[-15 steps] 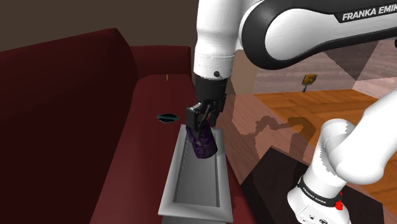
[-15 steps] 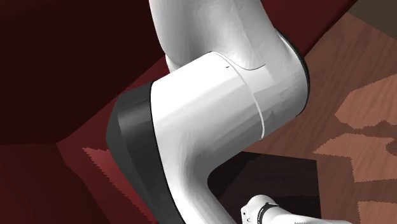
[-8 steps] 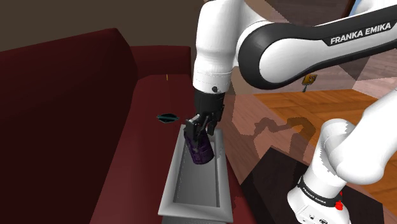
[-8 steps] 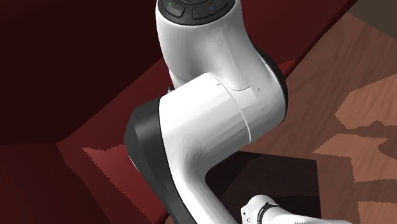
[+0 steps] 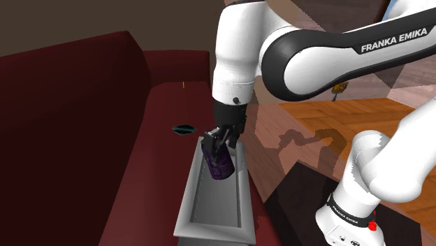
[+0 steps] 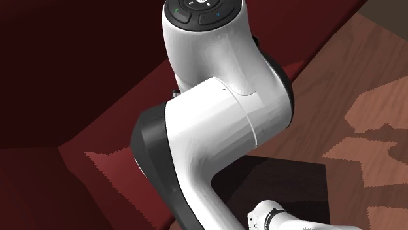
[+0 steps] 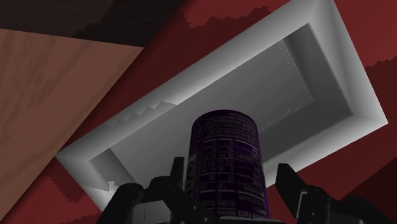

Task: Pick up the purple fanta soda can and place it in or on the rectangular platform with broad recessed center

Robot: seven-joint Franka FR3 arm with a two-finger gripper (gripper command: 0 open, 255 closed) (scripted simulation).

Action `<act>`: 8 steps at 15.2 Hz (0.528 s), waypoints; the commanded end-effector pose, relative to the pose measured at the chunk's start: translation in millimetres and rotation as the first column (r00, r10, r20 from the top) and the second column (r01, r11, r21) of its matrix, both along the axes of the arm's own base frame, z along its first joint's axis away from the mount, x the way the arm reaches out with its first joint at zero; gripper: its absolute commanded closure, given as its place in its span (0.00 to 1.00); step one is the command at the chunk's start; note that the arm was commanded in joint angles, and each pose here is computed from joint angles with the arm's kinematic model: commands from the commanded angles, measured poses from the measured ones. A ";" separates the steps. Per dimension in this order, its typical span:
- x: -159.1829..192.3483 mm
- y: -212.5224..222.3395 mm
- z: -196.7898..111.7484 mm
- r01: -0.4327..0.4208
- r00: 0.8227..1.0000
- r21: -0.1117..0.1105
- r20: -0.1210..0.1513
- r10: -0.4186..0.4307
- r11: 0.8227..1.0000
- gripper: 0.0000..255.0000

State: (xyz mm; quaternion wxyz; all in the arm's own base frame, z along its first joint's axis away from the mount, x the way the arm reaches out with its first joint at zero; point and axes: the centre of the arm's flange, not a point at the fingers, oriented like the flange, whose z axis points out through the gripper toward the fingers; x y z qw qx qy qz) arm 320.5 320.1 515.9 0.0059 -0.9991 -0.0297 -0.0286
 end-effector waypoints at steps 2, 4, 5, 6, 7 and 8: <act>-0.2 -0.7 -3.5 0.000 1.000 -0.003 -0.006 0.000 1.000 0.00; -0.2 -0.6 -3.5 0.000 1.000 -0.004 -0.006 0.000 1.000 0.00; -0.2 0.7 -2.1 0.000 1.000 -0.004 -0.006 0.000 1.000 0.00; -0.9 0.6 11.1 0.000 1.000 -0.004 -0.006 0.000 1.000 0.00; -1.6 0.4 24.3 0.000 1.000 -0.004 -0.006 0.000 1.000 0.00; -2.2 0.3 37.5 0.000 1.000 -0.004 -0.006 0.000 1.000 0.00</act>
